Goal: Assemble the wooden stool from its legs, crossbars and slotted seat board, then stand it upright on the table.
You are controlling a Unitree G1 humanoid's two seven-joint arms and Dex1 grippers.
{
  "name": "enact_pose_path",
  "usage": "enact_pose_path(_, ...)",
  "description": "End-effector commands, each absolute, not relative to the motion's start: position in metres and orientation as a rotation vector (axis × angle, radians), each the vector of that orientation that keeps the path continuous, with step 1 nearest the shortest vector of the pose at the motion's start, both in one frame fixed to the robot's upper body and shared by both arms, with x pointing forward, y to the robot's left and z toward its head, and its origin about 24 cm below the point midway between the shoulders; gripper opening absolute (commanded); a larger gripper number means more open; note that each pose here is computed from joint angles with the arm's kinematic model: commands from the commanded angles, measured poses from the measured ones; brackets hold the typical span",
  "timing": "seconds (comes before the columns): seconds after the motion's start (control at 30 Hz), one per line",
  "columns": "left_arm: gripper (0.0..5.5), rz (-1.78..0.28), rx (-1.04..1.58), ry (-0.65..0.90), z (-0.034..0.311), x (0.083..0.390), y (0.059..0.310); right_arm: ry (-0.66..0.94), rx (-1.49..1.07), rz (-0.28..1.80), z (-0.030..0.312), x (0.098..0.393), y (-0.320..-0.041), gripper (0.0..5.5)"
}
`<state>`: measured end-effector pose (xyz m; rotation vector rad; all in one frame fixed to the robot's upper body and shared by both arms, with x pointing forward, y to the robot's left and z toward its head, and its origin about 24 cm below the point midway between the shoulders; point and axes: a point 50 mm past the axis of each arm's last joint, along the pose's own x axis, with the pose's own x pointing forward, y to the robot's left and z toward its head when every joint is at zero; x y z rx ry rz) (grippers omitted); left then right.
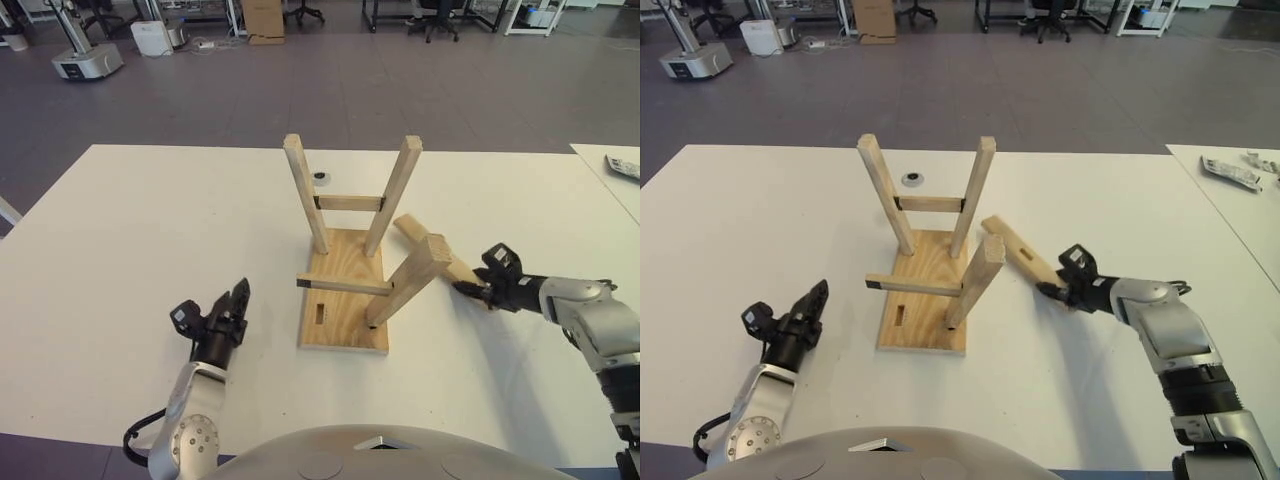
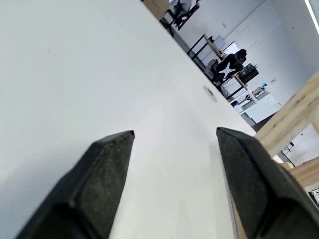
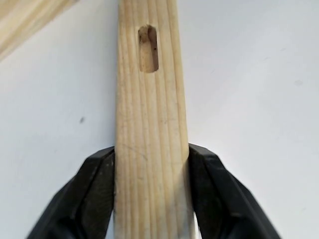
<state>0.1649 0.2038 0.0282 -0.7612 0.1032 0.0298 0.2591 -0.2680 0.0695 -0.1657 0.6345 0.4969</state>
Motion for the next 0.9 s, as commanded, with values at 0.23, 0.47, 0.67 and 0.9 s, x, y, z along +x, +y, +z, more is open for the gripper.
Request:
enact_pose_path(0.23,3.04,-0.789,-0.627,-0.314,0.214,0.239,0.221,-0.099,0.123,0.870,0.255,0.311,-0.227,2.07)
enact_pose_path(0.47,3.04,-1.203,-0.524,-0.317,0.270,0.235,0.178,-0.052,0.200,1.357,0.268,0.283,-0.161,2.06)
enact_pose_path(0.67,3.65,-1.232,-0.554,-0.321,0.274,0.239,0.171,0.042,0.195,1.550,0.263,0.273,-0.140,2.06)
enact_pose_path(0.9,4.05,-1.251,-0.585,-0.316,0.273,0.237,0.164,0.074,0.163,1.632,0.262,0.269,-0.132,2.06)
